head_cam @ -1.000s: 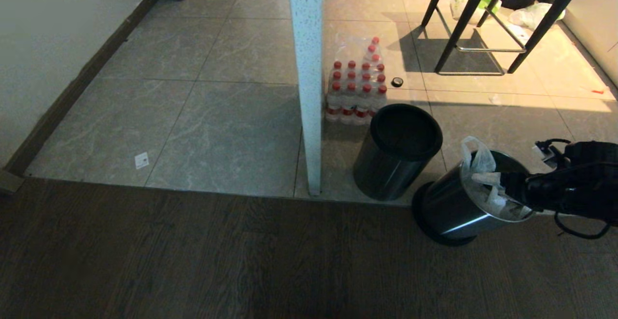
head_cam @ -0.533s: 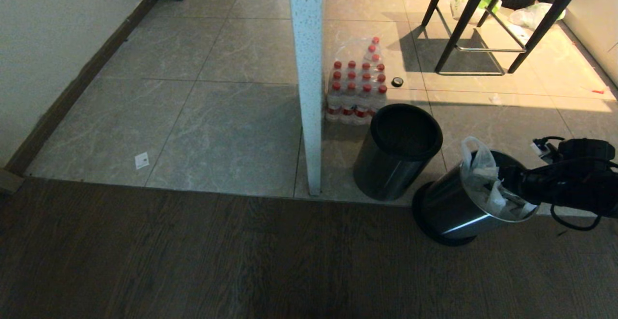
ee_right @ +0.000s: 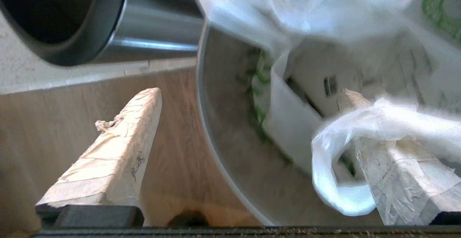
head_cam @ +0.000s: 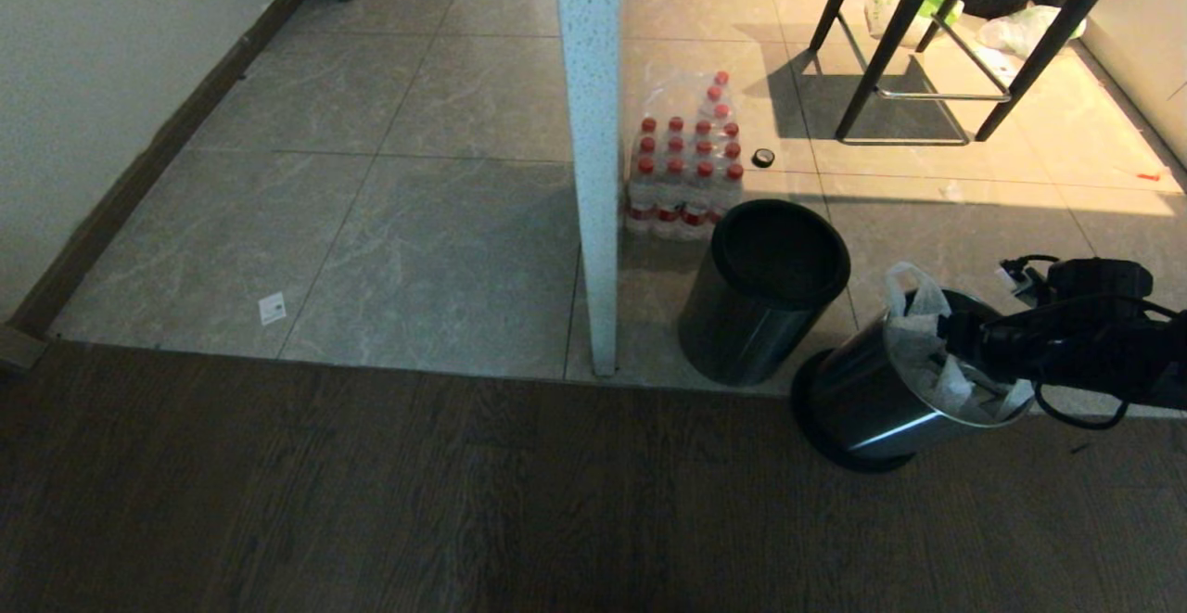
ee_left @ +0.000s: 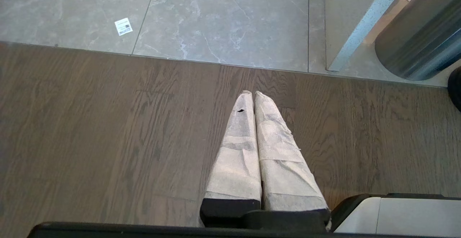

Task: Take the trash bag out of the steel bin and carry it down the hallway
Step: Pick up the trash bag

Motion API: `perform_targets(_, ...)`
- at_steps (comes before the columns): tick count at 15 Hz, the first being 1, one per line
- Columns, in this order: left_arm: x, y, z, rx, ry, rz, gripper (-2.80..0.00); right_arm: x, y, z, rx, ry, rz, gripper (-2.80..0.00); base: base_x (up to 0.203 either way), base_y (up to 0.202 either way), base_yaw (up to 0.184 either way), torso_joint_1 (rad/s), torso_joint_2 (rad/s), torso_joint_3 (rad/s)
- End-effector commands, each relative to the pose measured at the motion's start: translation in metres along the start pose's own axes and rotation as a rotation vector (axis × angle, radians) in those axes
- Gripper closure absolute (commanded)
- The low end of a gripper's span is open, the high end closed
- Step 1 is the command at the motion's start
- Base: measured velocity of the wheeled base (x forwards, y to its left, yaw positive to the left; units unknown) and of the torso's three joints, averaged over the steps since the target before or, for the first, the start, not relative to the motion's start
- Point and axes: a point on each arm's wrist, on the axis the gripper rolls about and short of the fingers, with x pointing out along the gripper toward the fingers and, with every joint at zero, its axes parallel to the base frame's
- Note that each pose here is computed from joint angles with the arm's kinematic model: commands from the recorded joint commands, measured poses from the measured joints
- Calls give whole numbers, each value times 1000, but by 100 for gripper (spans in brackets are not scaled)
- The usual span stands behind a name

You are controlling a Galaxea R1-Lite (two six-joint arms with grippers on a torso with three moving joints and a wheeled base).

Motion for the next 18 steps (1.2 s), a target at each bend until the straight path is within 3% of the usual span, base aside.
perform_targets(1, 0, 0, 0, 0, 0, 1, 0, 10, -3, 1, -5, -2, 8, -280, 0, 0, 0, 0, 0, 0)
perform_targets(8, 0, 0, 0, 0, 0, 1, 0, 26, -7, 22, -31, -47, 12, -280, 0, 0, 0, 0, 0, 0)
perform_targets(14, 0, 0, 0, 0, 0, 1, 0, 22, -7, 31, -42, -89, -127, -280, 0, 0, 0, 0, 0, 0)
perform_targets(16, 0, 0, 0, 0, 0, 1, 0, 19, -7, 39, -75, -127, -162, -280, 0, 0, 0, 0, 0, 0)
perform_targets(18, 0, 0, 0, 0, 0, 1, 0, 17, -10, 38, -137, -110, -176, -280, 0, 0, 0, 0, 0, 0)
